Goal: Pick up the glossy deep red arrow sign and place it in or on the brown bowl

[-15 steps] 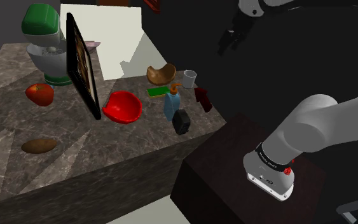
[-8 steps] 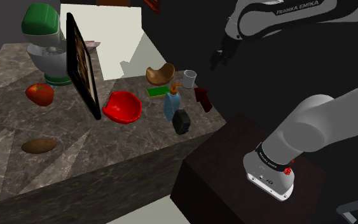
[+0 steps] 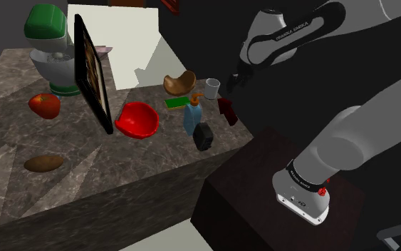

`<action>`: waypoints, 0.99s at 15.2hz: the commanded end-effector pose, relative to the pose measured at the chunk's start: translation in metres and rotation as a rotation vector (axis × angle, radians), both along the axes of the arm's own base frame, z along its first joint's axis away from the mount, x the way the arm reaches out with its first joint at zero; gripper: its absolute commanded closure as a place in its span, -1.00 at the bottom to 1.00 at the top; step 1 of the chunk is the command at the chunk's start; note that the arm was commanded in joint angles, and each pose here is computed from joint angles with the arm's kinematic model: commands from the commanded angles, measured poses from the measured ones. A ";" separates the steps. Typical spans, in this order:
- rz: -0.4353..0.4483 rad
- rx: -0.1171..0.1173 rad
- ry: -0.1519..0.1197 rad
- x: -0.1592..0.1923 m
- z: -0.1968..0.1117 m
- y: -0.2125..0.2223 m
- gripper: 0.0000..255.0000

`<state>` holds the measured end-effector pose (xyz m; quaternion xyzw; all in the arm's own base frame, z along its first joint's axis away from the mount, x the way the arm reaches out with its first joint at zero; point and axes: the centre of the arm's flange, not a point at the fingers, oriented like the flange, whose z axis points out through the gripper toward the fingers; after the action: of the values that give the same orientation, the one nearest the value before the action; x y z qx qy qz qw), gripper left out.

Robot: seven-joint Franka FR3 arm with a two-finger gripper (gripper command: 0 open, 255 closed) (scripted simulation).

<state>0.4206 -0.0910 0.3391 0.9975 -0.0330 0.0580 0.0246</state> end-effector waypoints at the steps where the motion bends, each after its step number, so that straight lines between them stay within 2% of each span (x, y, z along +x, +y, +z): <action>1: -0.004 0.000 0.008 0.007 -0.026 -0.013 -1.00; 7: -0.015 0.005 0.035 0.027 -0.101 -0.032 -1.00; 15: -0.016 0.006 0.038 0.031 -0.146 -0.036 -1.00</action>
<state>0.4514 -0.1273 0.1988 0.9982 -0.0409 0.0383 0.0227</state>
